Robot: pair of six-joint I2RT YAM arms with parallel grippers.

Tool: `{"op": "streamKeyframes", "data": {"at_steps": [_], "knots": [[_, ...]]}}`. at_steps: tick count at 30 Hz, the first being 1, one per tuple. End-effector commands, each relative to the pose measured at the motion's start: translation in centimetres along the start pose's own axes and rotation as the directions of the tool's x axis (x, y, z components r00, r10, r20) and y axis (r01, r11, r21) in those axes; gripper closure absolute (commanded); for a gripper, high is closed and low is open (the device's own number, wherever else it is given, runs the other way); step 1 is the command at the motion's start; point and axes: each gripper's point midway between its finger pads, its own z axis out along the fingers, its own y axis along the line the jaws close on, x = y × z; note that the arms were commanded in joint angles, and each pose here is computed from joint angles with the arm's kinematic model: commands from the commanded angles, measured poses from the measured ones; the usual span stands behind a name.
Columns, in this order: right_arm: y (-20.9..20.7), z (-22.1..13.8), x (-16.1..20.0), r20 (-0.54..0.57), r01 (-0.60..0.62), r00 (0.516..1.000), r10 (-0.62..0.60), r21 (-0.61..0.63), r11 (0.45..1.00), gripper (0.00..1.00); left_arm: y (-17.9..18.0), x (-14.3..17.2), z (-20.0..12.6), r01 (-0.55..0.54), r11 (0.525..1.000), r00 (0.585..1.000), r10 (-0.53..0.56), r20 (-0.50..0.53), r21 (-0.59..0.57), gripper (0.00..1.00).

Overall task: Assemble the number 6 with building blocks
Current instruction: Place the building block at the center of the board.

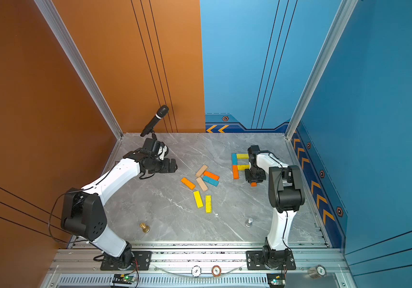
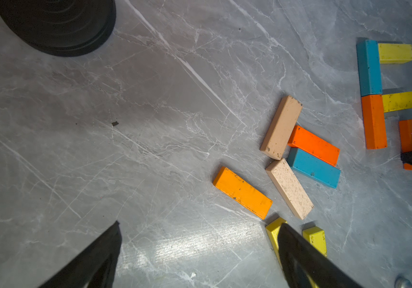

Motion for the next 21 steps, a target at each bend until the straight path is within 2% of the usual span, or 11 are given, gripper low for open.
{"op": "streamKeyframes", "data": {"at_steps": [1, 9, 14, 21], "knots": [[-0.2, 0.5, 0.3, -0.036, 0.018, 0.999, -0.017, 0.008, 1.0, 0.66, 0.5, 0.3, 0.4, -0.014, 1.0, 1.0, 0.014, -0.006, -0.024, 0.02], [0.0, 0.3, -0.4, -0.023, 0.016, 1.0, -0.017, -0.005, 1.0, 0.61, 0.5, 0.2, 0.6, -0.014, 1.0, 1.0, 0.014, -0.008, -0.023, 0.02], [0.3, -1.8, -1.1, 0.031, 0.011, 0.999, -0.011, -0.004, 1.0, 0.45, 0.5, 0.2, 0.5, -0.014, 0.999, 1.0, 0.014, -0.005, -0.028, 0.02], [-0.1, -6.0, -0.3, 0.184, -0.134, 0.973, 0.138, -0.034, 0.99, 0.42, 0.3, 0.1, 0.0, -0.023, 1.0, 1.0, 0.023, 0.004, -0.019, 0.02]]}}
